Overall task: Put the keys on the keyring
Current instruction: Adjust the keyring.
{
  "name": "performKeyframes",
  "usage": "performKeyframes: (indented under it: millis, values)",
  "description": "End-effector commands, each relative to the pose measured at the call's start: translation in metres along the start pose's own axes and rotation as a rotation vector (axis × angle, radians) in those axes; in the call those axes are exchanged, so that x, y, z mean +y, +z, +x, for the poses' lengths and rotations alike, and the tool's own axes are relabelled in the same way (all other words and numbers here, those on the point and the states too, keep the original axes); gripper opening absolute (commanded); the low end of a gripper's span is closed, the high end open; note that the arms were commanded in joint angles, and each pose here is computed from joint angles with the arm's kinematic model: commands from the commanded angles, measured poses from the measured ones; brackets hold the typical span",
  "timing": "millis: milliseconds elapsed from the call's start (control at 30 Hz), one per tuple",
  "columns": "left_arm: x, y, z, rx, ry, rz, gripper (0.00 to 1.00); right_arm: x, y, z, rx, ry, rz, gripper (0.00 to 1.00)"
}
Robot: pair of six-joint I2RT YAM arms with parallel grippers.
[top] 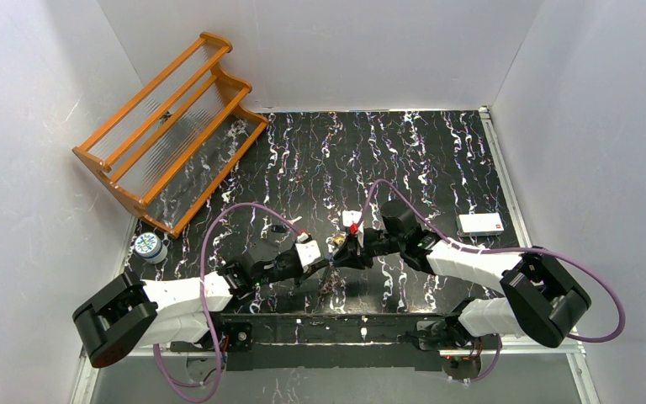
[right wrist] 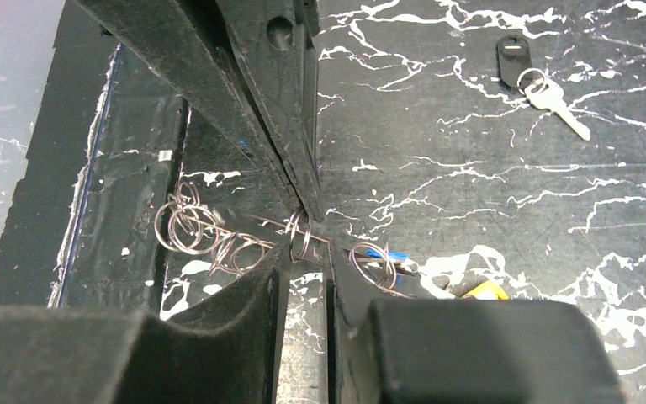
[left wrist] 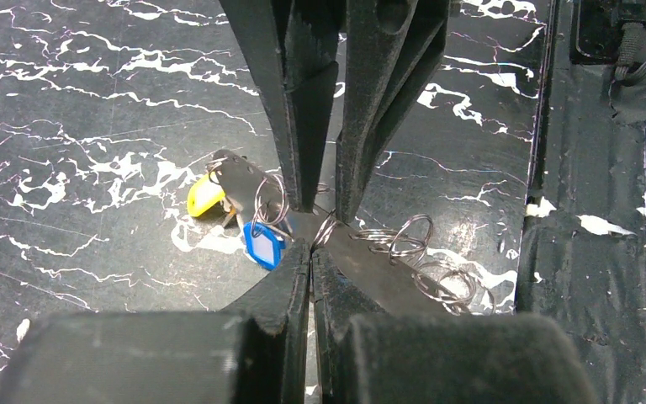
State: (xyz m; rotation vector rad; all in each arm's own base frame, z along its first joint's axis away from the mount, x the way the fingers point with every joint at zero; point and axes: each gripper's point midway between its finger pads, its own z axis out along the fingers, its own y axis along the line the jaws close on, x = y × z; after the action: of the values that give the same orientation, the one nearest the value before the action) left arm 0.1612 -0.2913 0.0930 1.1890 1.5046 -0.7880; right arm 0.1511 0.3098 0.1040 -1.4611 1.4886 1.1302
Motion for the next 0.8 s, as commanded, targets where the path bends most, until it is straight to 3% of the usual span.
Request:
performKeyframes:
  millis: [0, 200, 333, 367, 467, 533, 767]
  values:
    - [-0.002, -0.001, -0.002, -0.004, -0.006, 0.007, 0.00, 0.004, 0.004, -0.009, -0.035, -0.034, -0.040, 0.24]
    - [-0.003, -0.001, -0.001, -0.002, -0.019, 0.005, 0.00, 0.007, 0.007, -0.011, -0.038, -0.025, -0.074, 0.01]
    - [-0.002, -0.003, -0.003, -0.010, -0.020, -0.003, 0.00, 0.007, 0.006, -0.011, -0.020, -0.023, -0.078, 0.01]
    - [-0.001, -0.004, -0.004, -0.013, -0.020, -0.012, 0.02, 0.007, 0.006, -0.011, -0.011, -0.024, -0.080, 0.01]
    - [0.004, -0.009, -0.006, -0.026, -0.013, -0.047, 0.34, 0.005, 0.003, -0.016, 0.020, -0.030, -0.086, 0.01]
    - [0.007, -0.013, -0.007, -0.027, 0.002, -0.064, 0.43, 0.006, 0.003, -0.017, 0.051, -0.020, -0.101, 0.01]
    - [0.006, -0.016, -0.005, 0.031, 0.066, -0.038, 0.40, 0.013, 0.005, -0.018, 0.173, 0.018, -0.194, 0.01]
